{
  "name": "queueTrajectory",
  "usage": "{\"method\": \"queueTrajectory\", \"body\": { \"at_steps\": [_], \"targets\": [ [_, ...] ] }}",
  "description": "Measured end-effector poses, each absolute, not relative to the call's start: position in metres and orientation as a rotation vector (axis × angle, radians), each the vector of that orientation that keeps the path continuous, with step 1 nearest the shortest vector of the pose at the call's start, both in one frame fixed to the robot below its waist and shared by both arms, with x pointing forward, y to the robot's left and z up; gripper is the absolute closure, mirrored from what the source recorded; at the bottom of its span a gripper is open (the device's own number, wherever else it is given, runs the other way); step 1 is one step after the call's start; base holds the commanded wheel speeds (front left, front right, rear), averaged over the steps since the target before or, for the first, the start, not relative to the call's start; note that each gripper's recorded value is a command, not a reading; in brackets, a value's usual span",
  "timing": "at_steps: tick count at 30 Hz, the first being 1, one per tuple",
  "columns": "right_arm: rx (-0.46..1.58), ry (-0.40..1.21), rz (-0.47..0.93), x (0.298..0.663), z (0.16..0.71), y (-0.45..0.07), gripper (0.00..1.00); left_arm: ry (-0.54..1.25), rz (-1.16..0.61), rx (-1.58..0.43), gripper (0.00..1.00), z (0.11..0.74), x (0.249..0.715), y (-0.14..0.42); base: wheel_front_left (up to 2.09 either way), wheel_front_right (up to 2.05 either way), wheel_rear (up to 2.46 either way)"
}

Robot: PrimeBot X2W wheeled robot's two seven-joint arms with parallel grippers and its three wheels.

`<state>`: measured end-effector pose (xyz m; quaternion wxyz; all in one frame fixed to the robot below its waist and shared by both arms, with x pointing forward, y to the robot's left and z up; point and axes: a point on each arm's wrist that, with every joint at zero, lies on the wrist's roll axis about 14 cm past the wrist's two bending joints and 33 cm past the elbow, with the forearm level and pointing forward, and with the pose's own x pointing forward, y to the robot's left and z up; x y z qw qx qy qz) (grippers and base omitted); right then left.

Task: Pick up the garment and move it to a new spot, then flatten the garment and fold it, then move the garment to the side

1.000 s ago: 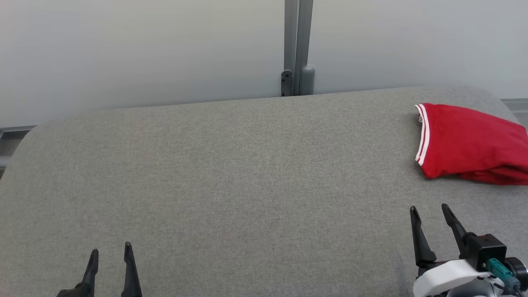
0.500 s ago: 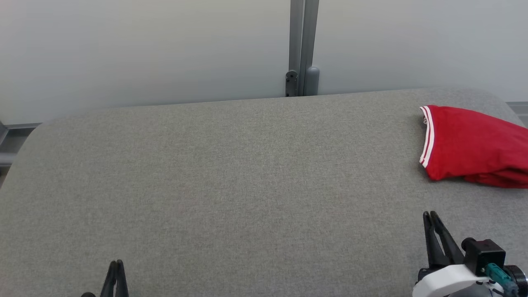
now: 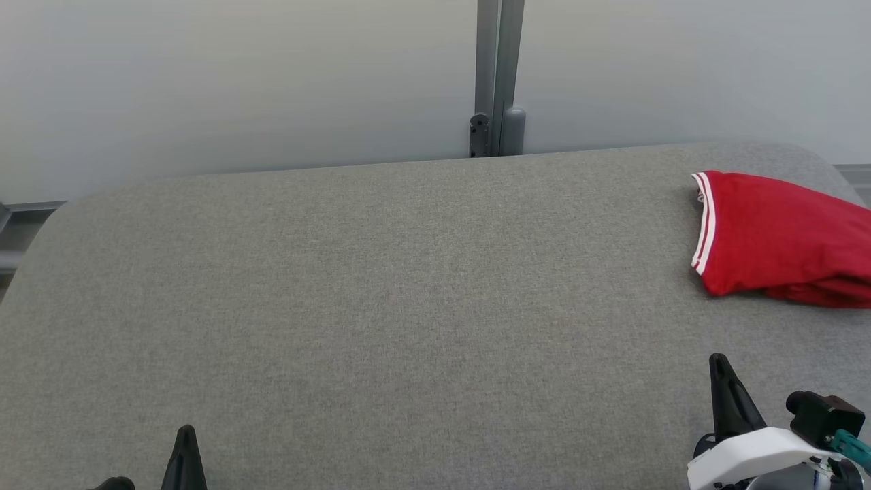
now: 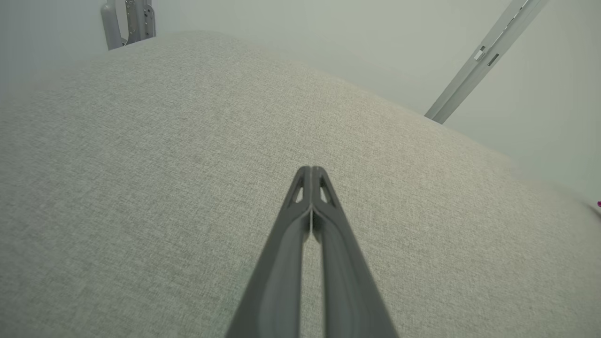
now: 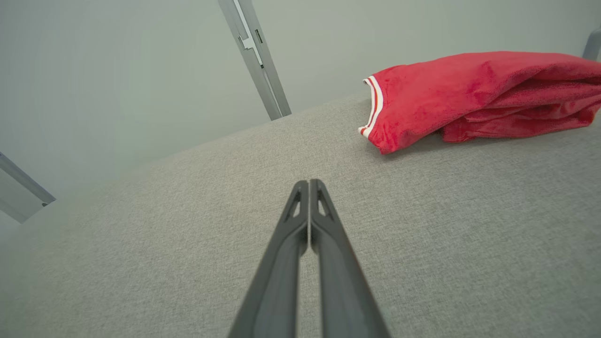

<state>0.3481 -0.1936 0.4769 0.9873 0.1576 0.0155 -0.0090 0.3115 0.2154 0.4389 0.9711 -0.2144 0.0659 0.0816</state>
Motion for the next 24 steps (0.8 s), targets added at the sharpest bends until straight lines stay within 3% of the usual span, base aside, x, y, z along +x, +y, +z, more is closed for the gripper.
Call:
{"method": "queueTrajectory", "body": {
  "at_steps": [24],
  "targets": [
    [0.706,0.04,-0.067,0.359,0.48,-0.2,1.0,0.103,0.181,-0.79,1.0,0.452,0.334,0.215,0.0,0.0,0.0]
  ]
}}
